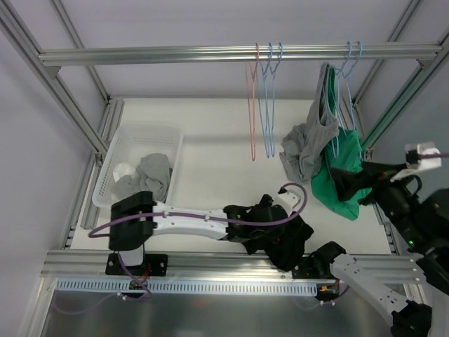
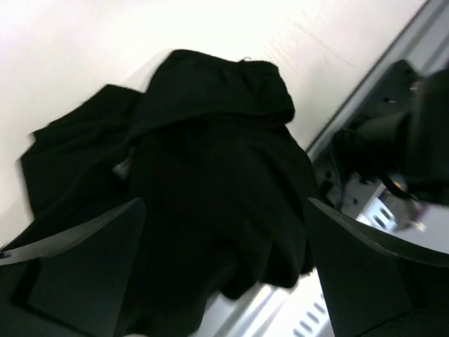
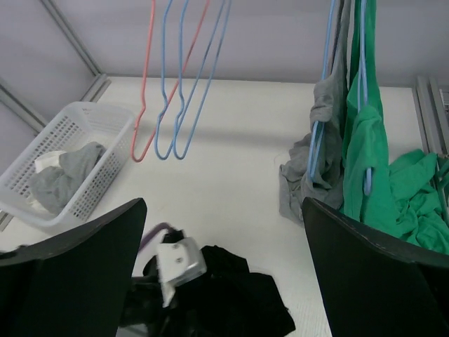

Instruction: Remove the tank top from the hanger

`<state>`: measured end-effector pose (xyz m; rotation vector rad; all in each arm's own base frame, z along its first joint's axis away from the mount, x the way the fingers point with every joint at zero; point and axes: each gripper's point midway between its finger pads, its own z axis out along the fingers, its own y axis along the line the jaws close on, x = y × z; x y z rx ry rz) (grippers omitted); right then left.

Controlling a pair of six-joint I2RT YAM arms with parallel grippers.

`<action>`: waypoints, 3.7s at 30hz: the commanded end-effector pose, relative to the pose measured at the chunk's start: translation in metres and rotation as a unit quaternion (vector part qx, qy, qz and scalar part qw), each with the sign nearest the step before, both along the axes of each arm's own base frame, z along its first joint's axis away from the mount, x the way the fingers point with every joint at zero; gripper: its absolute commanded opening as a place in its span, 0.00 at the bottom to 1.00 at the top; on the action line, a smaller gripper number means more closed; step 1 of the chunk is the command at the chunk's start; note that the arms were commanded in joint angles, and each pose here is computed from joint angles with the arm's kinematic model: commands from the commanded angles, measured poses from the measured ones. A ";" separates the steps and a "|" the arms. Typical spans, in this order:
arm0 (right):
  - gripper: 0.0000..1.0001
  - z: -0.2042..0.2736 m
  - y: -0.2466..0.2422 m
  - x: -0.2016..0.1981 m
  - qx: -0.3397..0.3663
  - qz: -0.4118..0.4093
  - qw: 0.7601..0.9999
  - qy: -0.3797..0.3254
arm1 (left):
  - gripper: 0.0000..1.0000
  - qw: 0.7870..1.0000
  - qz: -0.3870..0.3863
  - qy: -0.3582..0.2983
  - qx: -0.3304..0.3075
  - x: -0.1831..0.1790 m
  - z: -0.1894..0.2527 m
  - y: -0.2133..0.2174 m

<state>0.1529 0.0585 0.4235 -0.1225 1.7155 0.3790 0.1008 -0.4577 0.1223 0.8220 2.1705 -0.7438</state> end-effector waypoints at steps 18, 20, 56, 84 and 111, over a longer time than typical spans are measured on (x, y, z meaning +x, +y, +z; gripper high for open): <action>0.99 -0.026 -0.008 -0.105 0.035 0.137 0.990 -0.007 | 0.00 0.966 0.152 -0.015 0.209 0.014 -0.101 0.076; 1.00 -0.025 -0.010 -0.110 0.037 0.137 0.990 -0.013 | 0.00 0.958 0.210 -0.037 0.194 0.030 -0.078 0.101; 1.00 -0.027 -0.001 -0.102 0.034 0.150 0.988 -0.016 | 0.00 0.819 0.572 -0.040 0.013 0.256 0.161 0.437; 1.00 -0.035 -0.028 -0.009 -0.109 -0.030 0.992 0.057 | 0.99 0.818 0.549 -0.112 -0.132 0.159 0.248 0.453; 0.53 -0.013 -0.024 0.191 -0.199 -0.111 0.966 0.125 | 0.99 0.898 0.347 -0.176 -0.205 0.028 0.162 0.382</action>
